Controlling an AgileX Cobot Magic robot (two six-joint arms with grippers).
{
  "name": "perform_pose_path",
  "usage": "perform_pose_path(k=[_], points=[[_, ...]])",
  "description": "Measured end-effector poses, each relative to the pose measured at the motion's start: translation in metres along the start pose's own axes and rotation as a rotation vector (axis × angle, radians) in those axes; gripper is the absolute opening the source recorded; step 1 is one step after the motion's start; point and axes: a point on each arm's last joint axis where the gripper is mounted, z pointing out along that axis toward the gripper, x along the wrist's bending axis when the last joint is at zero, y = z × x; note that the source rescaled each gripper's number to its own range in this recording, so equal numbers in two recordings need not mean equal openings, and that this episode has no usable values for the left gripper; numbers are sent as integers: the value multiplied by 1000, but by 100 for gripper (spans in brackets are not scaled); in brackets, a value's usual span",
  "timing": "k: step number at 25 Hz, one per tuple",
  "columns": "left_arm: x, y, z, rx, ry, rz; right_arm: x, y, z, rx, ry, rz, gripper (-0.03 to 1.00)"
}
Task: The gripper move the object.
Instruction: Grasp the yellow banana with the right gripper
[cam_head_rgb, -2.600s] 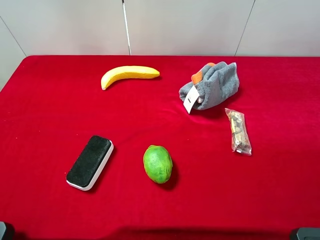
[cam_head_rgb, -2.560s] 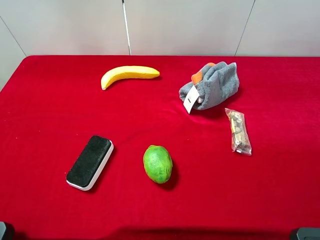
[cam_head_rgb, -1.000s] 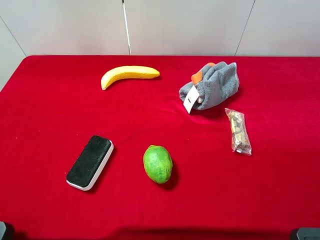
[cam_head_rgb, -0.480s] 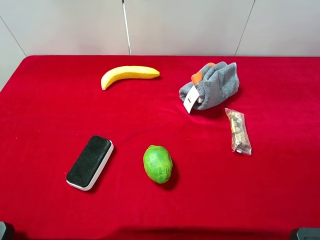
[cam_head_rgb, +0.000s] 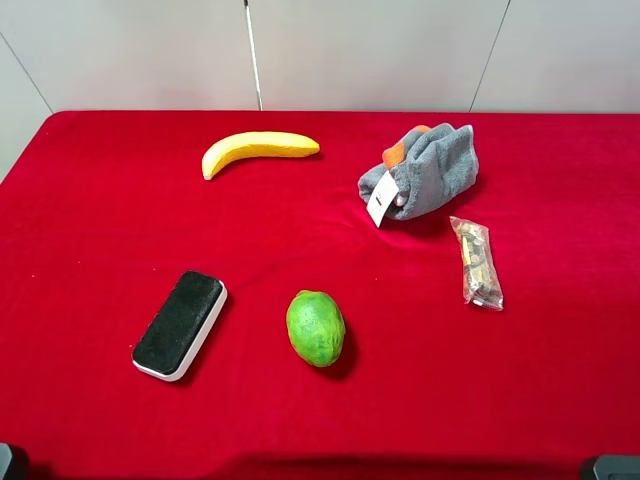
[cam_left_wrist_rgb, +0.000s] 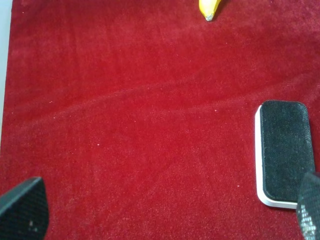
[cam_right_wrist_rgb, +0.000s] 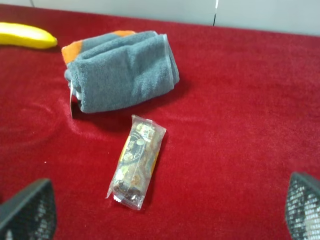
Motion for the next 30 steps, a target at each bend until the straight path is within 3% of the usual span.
perform_pose_path(k=[7,16,30], points=[[0,0,0,0,0,0,2,29,12,78,9,-9,100],[0,0,0,0,0,0,15,70,36,183,107,-109,100],[0,0,0,0,0,0,71,140,106,335,208,-333,100]])
